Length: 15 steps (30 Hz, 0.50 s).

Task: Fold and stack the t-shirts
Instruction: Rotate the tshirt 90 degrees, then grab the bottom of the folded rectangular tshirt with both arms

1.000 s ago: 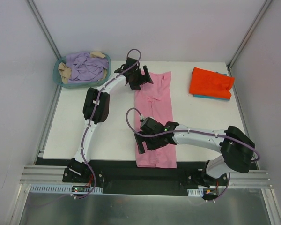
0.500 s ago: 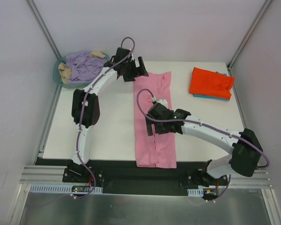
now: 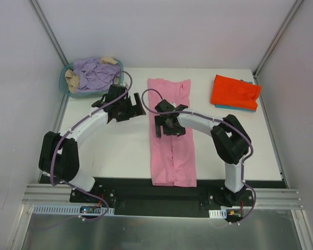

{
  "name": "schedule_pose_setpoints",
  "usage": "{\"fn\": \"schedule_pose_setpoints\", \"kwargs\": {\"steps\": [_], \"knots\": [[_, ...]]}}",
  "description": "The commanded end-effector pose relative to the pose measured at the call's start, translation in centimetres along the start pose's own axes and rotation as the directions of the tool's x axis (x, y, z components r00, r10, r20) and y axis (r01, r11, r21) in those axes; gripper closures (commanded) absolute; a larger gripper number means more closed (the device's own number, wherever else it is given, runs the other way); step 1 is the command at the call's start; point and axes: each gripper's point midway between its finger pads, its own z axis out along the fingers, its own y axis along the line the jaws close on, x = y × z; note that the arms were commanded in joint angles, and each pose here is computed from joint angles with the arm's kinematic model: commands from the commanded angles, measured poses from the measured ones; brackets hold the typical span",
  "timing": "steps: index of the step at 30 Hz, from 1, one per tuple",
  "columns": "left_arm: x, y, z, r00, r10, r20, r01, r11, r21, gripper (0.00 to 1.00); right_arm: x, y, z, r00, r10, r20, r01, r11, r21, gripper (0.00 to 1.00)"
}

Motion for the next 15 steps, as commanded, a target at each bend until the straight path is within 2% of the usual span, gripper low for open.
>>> {"fn": "schedule_pose_setpoints", "kwargs": {"steps": [1,6,10,13,15], "knots": [[1.7,1.8,-2.6,0.993,-0.068,0.094,0.07,0.997,-0.013,0.01,-1.7,1.9,2.0,0.997,0.06,-0.039,-0.062,0.996,-0.058,0.03],[4.9,4.1,-4.4,0.983,-0.131,0.125,0.135,0.99,-0.026,0.01,-3.9,2.0,4.4,0.993,0.111,-0.042,-0.112,0.993,-0.032,0.03],[5.0,3.9,-6.2,0.973,-0.15,0.176,0.149,0.989,0.018,0.01,-6.3,2.7,6.0,0.99,0.14,-0.025,-0.14,0.99,-0.03,0.02],[6.0,3.5,-6.7,0.975,-0.162,0.154,0.155,0.986,0.055,0.01,-8.6,3.7,5.5,0.989,0.15,0.006,-0.15,0.987,-0.056,0.02],[7.0,3.4,-6.5,0.979,-0.166,0.115,0.159,0.985,0.073,0.01,-10.4,4.8,3.4,0.989,0.14,0.048,-0.134,0.985,-0.113,0.02]]}}
